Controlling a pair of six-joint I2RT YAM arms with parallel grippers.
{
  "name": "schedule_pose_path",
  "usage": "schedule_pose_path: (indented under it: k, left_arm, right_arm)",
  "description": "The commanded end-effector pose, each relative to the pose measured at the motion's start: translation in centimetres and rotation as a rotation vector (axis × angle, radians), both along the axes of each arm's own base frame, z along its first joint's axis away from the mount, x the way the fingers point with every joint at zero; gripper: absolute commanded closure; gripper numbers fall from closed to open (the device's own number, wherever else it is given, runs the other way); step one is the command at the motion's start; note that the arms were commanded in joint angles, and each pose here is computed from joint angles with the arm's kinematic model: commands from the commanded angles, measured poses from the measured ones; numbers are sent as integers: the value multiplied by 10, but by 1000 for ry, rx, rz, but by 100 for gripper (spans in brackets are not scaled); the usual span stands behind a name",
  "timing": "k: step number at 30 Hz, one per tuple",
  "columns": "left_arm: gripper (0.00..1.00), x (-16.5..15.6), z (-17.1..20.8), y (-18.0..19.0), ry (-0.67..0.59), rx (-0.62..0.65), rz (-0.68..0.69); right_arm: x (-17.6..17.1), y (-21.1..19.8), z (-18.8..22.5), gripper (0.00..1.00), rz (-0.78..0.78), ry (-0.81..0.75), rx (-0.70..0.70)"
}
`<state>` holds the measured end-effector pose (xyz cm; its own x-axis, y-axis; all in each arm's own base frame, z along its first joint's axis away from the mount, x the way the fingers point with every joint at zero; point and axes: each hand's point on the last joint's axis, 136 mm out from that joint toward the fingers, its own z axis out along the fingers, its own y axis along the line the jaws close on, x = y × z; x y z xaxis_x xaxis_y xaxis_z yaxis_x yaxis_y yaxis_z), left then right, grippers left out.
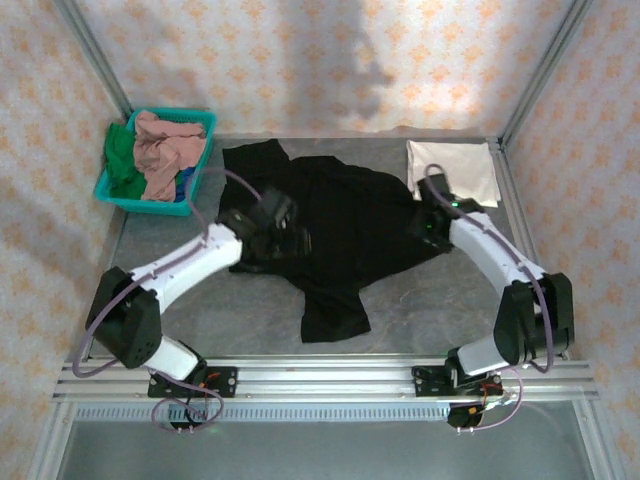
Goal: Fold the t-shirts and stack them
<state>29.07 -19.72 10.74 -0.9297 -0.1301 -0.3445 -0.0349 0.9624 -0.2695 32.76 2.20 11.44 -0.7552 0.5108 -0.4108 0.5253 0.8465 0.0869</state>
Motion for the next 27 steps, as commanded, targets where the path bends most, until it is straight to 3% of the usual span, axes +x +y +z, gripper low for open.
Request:
schedule_pose_path:
  k: [1, 3, 7, 13, 19, 24, 27]
  left_arm:
    - [25, -34, -17, -5, 3, -42, 127]
    - [26, -53, -17, -28, -27, -113, 75]
    - [22, -83, -33, -47, -6, -89, 13]
    - [25, -101, -59, -72, 59, -50, -61]
    - [26, -120, -62, -54, 80, 31, -75]
    - [25, -137, -77, -60, 125, 51, -118]
    - [26, -142, -87, -59, 149, 107, -127]
  right_arm:
    - [-19, -33, -28, 35, -61, 98, -45]
    - [-16, -48, -38, 36, -105, 106, -36]
    - [6, -60, -53, 36, -141, 85, 54]
    - [35, -39, -60, 39, -94, 46, 177]
    - [33, -30, -59, 42, -44, 76, 71]
    - [33, -20, -74, 53, 3, 159, 0]
    - [31, -21, -79, 54, 17, 191, -51]
